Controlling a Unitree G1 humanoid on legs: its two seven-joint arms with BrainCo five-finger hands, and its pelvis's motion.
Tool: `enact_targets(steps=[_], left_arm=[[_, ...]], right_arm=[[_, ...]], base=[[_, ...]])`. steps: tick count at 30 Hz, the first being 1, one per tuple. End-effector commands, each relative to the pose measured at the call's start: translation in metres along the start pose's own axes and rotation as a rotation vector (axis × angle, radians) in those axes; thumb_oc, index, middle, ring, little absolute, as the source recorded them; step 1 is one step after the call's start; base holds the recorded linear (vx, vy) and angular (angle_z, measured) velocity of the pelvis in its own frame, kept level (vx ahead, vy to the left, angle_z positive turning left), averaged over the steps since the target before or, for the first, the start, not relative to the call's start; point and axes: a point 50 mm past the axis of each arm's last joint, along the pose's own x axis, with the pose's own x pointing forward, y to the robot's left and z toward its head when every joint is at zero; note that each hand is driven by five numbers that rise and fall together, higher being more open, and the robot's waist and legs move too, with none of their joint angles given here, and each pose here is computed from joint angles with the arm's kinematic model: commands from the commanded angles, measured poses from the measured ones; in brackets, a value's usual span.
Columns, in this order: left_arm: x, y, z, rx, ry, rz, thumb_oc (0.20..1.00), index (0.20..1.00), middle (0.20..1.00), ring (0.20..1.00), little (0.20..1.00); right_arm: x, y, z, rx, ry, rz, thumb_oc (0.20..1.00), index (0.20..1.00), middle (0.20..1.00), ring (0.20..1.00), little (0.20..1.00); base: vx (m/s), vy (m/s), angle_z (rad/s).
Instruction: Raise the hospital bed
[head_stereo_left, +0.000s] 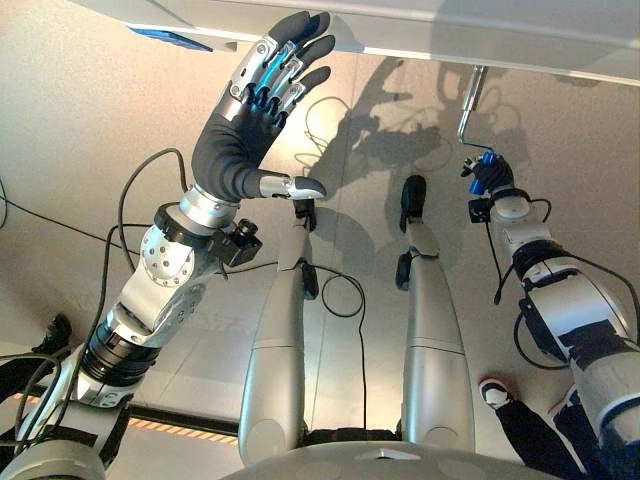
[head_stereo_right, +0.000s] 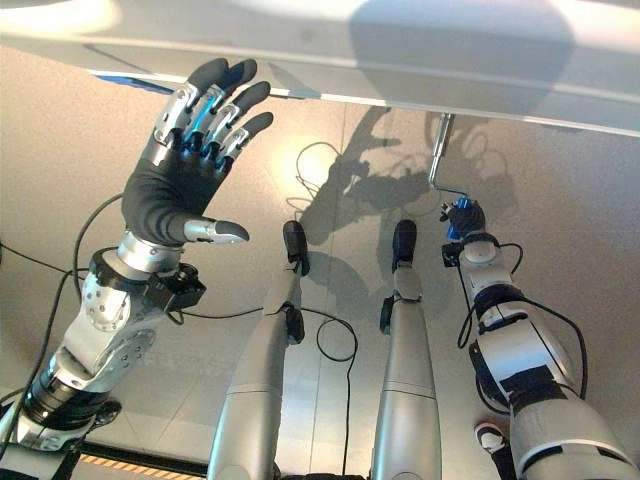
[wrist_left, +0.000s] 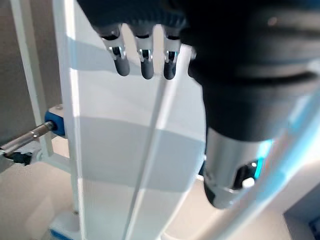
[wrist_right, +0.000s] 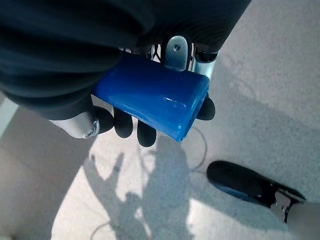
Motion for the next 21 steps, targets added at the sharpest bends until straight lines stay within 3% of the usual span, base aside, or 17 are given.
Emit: enact_targets(steps=[1, 8, 16, 21], left_arm=[[0.005, -0.004, 0.013, 0.001, -0.098, 0.02, 1.0, 1.0, 1.0, 1.0, 1.0], [0.005, -0.002, 0.014, -0.006, -0.11, 0.073, 1.0, 1.0, 1.0, 1.0, 1.0], [0.006, -0.003, 0.015, -0.011, -0.138, 0.105, 1.0, 1.0, 1.0, 1.0, 1.0], [0.006, -0.004, 0.015, -0.014, -0.154, 0.108, 1.0, 1.0, 1.0, 1.0, 1.0]], right_arm=[[-0.01, 0.05, -0.017, -0.237, 0.082, 0.167, 0.2, 0.2, 0.2, 0.2, 0.2], [-0.027, 0.115, 0.0, -0.536, -0.049, 0.355, 0.2, 0.2, 0.2, 0.2, 0.2], [-0.043, 0.158, 0.03, -0.685, -0.232, 0.456, 0.2, 0.2, 0.2, 0.2, 0.2], [-0.07, 0.199, 0.043, -0.729, -0.387, 0.612, 0.2, 0.2, 0.2, 0.2, 0.2]], base=[[0.0, 0.0, 0.0], [0.0, 0.0, 0.0], [0.0, 0.009, 0.0], [0.0, 0.0, 0.0]])
